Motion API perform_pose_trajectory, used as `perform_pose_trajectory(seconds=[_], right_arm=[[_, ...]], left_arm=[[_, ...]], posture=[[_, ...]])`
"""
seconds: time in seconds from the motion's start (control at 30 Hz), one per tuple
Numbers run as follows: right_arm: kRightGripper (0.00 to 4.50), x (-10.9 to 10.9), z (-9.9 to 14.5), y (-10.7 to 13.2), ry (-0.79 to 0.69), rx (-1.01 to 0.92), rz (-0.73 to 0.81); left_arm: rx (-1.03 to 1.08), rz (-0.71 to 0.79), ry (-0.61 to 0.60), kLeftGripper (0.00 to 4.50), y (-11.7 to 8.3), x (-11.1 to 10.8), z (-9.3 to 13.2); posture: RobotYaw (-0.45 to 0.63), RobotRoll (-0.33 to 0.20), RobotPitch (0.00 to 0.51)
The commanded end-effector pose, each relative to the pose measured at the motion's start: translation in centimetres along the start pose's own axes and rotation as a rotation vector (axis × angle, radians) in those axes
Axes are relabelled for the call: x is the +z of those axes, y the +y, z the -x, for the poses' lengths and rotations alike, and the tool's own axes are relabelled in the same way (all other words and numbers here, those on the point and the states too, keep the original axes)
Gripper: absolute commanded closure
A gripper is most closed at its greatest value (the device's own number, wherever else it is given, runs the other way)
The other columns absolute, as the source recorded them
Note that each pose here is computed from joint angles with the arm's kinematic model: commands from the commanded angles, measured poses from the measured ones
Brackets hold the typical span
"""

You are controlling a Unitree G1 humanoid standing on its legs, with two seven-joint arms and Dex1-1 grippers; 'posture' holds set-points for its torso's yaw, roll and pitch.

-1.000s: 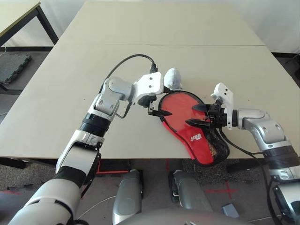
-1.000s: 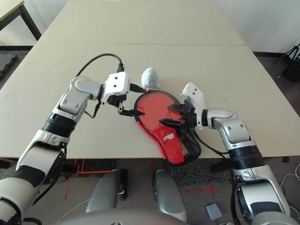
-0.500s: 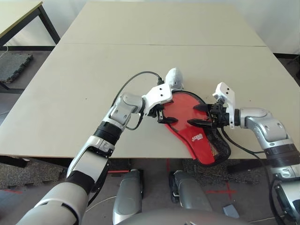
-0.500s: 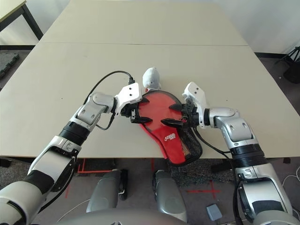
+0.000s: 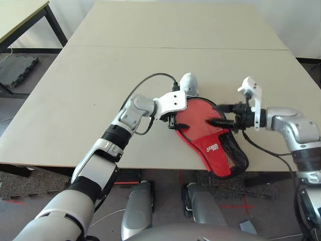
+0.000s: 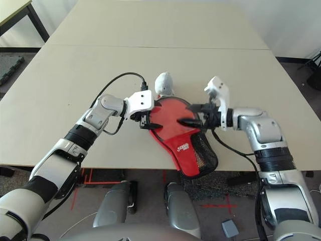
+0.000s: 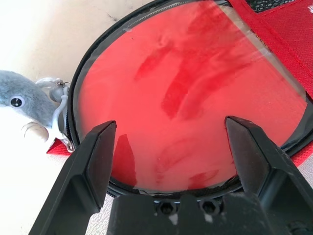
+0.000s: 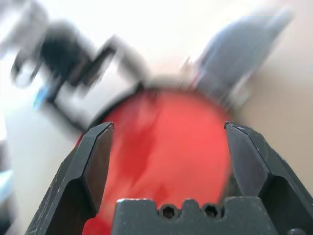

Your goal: Store the ping-pong paddle in its case and zip it.

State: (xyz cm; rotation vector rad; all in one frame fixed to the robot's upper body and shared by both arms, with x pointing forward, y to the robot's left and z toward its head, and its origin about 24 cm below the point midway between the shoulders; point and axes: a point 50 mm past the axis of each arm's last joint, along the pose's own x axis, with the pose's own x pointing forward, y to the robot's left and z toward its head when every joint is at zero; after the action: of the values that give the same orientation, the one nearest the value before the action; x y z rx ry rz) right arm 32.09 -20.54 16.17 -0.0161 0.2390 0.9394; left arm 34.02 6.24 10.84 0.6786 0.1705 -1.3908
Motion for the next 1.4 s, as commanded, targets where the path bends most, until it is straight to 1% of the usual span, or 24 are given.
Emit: perform_pose_trajectory(seconds=[0.03,0.2,0.33,0.5,0.83,1.07,1.17,1.33,1.4], right_arm=[[0.00,0.5,-1.3,0.1,-0.058,-0.020,-0.043],[0.00,0.2,-3.1,0.0,-0.053,-0.071,-0.069],[0.00,-0.3,-4.3,-0.9,-0.042,-0.158,-0.098],[0.00,-0.5,-5.6,-1.7,-0.051,-0.237,-0.098],[0.00,-1.3,-8.2,-1.8,-0.075,-0.265,-0.161],[0.00,-2.1,-9.1,-1.9,-0.061,-0.290,-0.208],[0.76,-2.2,-9.3,-2.0,-0.064,-0.297,-0.221],[2.69,-1.9,-9.4,-2.1,-0.080,-0.296,-0.223],[3.37,-1.7,-9.3,-2.3,-0.091,-0.306,-0.215]], left_arm=[[-0.064,0.044,0.075,0.05,-1.6,-1.8,-0.8],[-0.067,0.047,0.074,0.05,-1.9,-1.7,-0.8],[-0.069,0.050,0.070,0.05,-2.1,-1.7,-0.8],[-0.070,0.056,0.066,0.05,-2.5,-1.7,-0.8],[-0.063,0.064,0.062,0.05,-2.8,-1.5,-0.8],[-0.059,0.064,0.065,0.05,-2.7,-1.5,-0.7],[-0.059,0.063,0.065,0.00,-2.7,-1.5,-0.7],[-0.059,0.063,0.061,0.00,-2.6,-1.5,-0.9],[-0.061,0.062,0.061,0.00,-2.7,-1.4,-0.9]], posture=[[0.08,0.000,0.173],[0.09,0.000,0.176],[0.10,0.000,0.180],[0.12,0.000,0.182],[0.13,0.000,0.181],[0.13,0.000,0.182],[0.13,0.000,0.183],[0.13,0.000,0.181],[0.13,0.000,0.180]])
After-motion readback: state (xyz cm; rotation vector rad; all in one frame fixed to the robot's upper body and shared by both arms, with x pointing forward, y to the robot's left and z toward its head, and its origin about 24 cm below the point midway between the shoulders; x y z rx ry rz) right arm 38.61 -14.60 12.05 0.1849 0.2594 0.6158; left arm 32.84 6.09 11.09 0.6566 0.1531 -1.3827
